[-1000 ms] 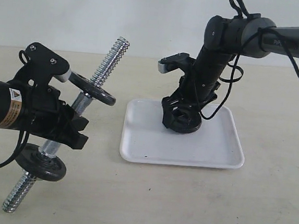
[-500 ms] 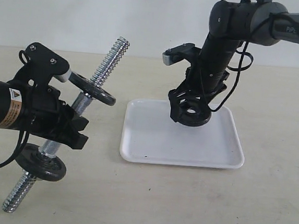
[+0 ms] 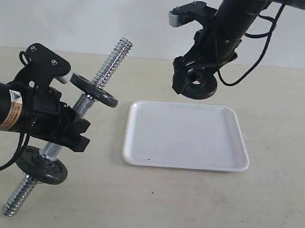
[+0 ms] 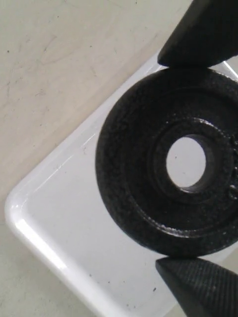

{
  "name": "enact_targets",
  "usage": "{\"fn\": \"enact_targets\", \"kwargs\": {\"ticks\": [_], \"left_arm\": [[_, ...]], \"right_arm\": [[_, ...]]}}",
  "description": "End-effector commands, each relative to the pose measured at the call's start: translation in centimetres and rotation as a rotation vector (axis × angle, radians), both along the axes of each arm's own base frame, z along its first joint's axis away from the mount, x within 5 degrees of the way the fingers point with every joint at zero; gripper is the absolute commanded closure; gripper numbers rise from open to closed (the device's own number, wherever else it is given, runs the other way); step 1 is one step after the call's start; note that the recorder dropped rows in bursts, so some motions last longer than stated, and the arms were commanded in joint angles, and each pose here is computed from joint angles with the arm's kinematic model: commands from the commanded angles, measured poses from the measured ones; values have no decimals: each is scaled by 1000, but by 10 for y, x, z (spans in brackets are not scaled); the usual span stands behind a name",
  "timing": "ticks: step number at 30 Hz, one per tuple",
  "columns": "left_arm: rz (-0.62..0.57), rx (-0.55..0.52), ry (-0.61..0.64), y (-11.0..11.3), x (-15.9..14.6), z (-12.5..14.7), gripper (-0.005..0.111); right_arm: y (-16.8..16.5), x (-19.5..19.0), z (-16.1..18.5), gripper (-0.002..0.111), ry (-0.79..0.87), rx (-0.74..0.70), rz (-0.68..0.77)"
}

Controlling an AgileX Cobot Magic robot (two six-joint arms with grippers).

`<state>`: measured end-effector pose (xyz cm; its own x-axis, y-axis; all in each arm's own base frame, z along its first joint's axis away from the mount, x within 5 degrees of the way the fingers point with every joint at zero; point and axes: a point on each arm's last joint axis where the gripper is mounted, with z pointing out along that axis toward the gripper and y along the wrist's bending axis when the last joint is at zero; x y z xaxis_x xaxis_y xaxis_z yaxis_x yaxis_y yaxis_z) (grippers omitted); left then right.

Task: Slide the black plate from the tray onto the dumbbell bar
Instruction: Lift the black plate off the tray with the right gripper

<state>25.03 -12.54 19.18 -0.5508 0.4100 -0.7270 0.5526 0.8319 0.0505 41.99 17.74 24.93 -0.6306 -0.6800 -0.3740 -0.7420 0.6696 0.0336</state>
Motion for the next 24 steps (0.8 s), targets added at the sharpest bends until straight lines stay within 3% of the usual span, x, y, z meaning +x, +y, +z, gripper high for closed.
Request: {"fn": "enact_targets", "kwargs": {"ticks": [1, 10, 18, 24], "left_arm": [[14, -45, -86, -1, 3, 27, 102], [12, -43, -87, -1, 3, 27, 102], [6, -39, -89, -1, 3, 27, 102], [-17, -42, -85, -2, 2, 27, 102]], "right_arm": [[2, -6, 22, 108, -28, 56, 28], [-23, -3, 31, 108, 88, 296, 28], [-48, 8, 44, 108, 43, 513, 32], [-53, 10, 46, 108, 35, 545, 26]]}}
